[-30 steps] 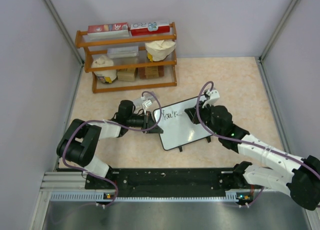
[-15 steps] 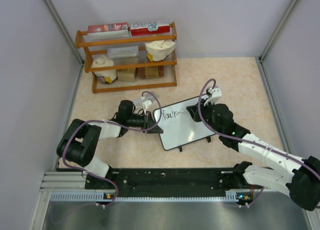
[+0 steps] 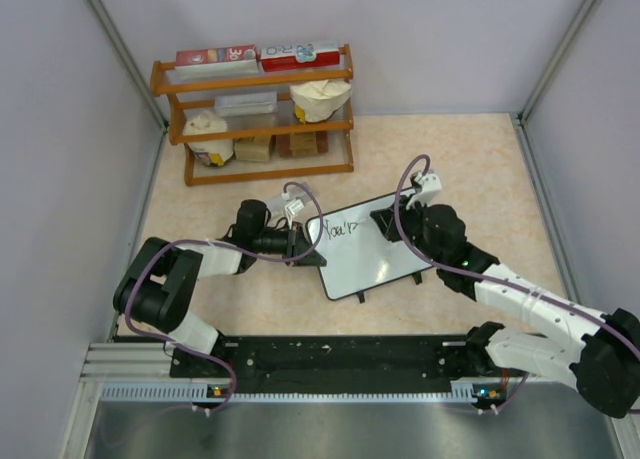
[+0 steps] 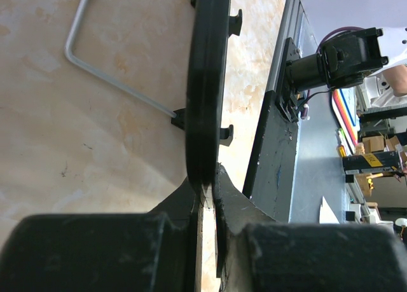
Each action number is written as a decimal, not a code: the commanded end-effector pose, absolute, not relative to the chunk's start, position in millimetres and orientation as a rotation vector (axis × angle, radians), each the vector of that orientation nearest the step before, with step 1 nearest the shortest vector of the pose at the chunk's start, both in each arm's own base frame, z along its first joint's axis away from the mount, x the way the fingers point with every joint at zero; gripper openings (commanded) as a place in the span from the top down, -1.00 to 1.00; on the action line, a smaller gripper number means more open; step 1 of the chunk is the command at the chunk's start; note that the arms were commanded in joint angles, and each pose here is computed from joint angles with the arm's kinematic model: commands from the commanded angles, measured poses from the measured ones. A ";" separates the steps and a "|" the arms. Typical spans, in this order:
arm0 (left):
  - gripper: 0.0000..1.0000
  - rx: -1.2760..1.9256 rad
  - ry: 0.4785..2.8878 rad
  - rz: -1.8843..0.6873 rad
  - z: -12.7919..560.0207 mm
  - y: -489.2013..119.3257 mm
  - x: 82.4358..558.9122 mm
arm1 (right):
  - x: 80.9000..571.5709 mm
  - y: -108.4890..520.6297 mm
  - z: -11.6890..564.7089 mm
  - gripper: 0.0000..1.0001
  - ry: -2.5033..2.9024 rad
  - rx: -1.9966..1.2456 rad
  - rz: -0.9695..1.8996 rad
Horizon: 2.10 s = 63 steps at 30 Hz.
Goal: Write a sentence on the whiteboard
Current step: Write a sentence at the center of the board.
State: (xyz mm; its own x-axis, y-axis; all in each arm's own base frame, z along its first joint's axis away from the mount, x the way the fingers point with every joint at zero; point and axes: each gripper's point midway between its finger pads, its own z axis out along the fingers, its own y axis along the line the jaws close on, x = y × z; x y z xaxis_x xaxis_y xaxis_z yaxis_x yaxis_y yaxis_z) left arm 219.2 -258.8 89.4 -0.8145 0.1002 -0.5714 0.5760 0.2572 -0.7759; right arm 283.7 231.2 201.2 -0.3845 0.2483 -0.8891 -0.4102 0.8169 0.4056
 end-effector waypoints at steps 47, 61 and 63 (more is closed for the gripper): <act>1.00 0.662 2.113 -1.580 86.9 -259.1 213.5 | 282.6 209.9 189.4 1.00 1.869 -0.119 0.616; 1.00 0.662 2.112 -1.580 87.3 -259.3 213.9 | 272.4 212.0 246.2 1.00 1.676 -0.114 0.751; 1.00 0.662 2.113 -1.580 86.6 -259.2 213.6 | 271.7 208.3 256.5 1.00 1.652 -0.107 0.751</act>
State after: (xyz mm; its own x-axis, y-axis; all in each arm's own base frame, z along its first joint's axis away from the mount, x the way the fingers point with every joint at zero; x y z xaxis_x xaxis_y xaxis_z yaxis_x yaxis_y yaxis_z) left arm 219.2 -258.9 89.8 -0.8101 0.1020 -0.5774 0.5824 0.2531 -0.7725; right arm 269.2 214.5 216.2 -0.3463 0.2720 -0.8979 -0.4327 0.8029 0.4101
